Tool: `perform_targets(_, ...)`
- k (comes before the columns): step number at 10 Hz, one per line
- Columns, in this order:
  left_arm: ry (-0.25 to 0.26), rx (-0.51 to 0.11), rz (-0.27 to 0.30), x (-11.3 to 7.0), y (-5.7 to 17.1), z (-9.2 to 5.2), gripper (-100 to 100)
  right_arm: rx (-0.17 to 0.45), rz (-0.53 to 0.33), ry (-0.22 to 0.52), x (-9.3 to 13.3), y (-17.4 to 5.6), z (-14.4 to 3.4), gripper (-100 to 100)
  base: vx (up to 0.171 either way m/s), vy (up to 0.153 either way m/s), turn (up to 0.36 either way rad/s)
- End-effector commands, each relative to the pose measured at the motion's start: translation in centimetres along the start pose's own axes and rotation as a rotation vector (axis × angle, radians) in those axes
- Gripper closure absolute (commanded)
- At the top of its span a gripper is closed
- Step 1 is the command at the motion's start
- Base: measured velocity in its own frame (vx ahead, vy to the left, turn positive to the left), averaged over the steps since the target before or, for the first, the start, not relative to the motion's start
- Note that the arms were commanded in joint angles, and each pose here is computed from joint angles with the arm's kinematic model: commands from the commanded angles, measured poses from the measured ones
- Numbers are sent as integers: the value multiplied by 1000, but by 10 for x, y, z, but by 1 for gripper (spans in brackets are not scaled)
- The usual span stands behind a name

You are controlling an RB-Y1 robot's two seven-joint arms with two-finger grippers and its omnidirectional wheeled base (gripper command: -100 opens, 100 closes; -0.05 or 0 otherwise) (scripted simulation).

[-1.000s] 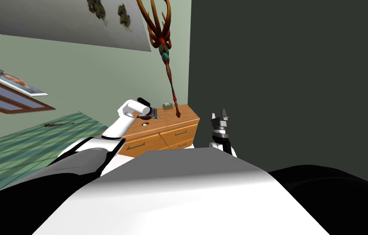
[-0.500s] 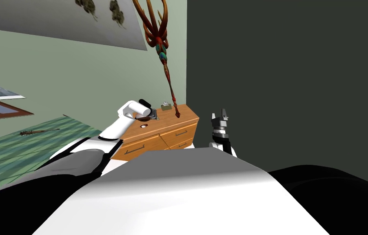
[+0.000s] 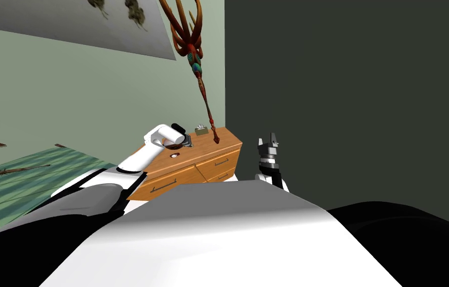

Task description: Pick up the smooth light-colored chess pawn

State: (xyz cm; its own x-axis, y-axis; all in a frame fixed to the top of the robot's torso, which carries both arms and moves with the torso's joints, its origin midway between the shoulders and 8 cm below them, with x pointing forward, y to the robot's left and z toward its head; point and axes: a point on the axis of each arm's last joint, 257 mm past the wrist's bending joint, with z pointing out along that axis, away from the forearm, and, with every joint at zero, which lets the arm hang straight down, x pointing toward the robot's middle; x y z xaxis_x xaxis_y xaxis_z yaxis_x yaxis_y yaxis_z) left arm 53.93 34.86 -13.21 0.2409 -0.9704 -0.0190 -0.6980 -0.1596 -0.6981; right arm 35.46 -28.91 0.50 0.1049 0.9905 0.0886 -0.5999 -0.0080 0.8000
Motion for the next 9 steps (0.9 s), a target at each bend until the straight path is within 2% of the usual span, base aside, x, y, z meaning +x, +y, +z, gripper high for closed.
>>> perform_targets(1, 0, 0, 0, 0, 0, 0, 100, 0, 0, 0, 0, 0, 0, 0, 0, 0, 0)
perform_targets(5, -1, -2, 1, 0, 1, 0, 100, 0, 0, 0, 0, 0, 0, 0, 0, 0, 0)
perform_targets(6, -1, -3, 1, 0, 1, 0, 0, 0, 0, 0, 0, 0, 0, 0, 0, 0, 0)
perform_targets(7, 13, 0, 14, 2, -5, 1, 100, 0, 0, 0, 0, 0, 0, 0, 32, -28, 171)
perform_targets(9, 30, 0, 33, 4, -10, 1, 100, 0, 0, 0, 0, 0, 0, 0, 27, -78, 197)
